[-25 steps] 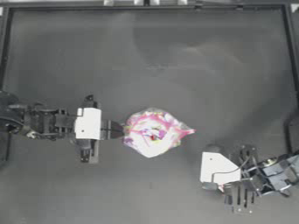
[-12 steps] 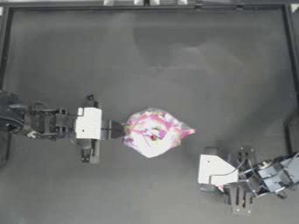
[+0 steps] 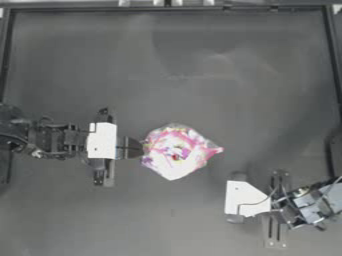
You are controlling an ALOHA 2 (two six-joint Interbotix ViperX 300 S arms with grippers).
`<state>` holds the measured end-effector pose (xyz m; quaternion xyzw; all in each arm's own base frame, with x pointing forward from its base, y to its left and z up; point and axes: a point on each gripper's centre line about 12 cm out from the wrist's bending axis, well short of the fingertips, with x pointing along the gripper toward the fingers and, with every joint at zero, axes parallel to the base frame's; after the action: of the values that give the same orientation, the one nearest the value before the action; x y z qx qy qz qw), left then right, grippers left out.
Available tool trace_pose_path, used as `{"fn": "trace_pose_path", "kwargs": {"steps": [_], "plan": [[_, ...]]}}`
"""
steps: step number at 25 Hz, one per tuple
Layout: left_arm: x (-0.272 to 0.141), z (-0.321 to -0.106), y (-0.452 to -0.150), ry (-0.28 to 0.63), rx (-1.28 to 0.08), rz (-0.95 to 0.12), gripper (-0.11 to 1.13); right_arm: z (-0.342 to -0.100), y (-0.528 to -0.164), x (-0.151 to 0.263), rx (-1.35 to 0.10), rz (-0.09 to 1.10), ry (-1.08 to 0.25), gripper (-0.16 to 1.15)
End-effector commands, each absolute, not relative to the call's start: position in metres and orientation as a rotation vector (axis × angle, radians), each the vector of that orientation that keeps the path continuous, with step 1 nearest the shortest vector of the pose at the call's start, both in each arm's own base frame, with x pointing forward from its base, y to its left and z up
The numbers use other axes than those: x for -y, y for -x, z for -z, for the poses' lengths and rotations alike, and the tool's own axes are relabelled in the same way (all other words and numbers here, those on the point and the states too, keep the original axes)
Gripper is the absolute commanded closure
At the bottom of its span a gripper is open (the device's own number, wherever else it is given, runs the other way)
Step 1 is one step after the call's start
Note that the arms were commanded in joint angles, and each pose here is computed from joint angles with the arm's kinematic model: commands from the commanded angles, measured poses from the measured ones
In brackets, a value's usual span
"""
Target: Put candy in bag
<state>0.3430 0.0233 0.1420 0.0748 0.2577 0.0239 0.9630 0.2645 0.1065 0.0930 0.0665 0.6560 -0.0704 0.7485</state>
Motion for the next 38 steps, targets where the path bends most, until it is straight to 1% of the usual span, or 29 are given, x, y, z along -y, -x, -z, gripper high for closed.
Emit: {"fn": "trace_pose_path", "kwargs": {"steps": [1, 5, 9, 12, 19, 23, 29, 33, 38], "plan": [[-0.023, -0.154, -0.35, -0.154, -0.479, -0.05, 0.98, -0.093, -0.265, -0.108, -1.431, 0.151, -0.15, 0.79], [-0.022, -0.154, -0.35, -0.154, -0.48, -0.048, 0.98, -0.096, -0.266, -0.109, -1.424, 0.147, -0.155, 0.83], [-0.022, -0.154, -0.35, -0.154, -0.48, -0.047, 0.98, -0.109, -0.267, -0.109, -1.392, 0.134, -0.165, 0.89], [-0.022, -0.154, -0.35, -0.153, -0.48, -0.047, 0.98, -0.125, -0.267, -0.107, -1.343, 0.12, -0.186, 0.93], [-0.021, -0.154, -0.35, -0.155, -0.479, -0.045, 0.98, -0.173, -0.273, -0.09, -1.178, 0.099, -0.221, 0.93], [-0.021, -0.154, -0.35, -0.155, -0.48, -0.044, 0.98, -0.201, -0.279, -0.074, -1.107, 0.123, -0.198, 0.93], [-0.021, -0.154, -0.35, -0.156, -0.48, -0.043, 0.98, -0.236, -0.293, -0.053, -1.029, 0.156, -0.09, 0.93], [-0.021, -0.154, -0.35, -0.156, -0.48, -0.043, 0.98, -0.245, -0.302, -0.034, -0.998, 0.17, -0.067, 0.93], [-0.02, -0.154, -0.35, -0.159, -0.48, -0.042, 0.98, -0.254, -0.317, -0.016, -0.918, 0.162, -0.049, 0.93]]}}
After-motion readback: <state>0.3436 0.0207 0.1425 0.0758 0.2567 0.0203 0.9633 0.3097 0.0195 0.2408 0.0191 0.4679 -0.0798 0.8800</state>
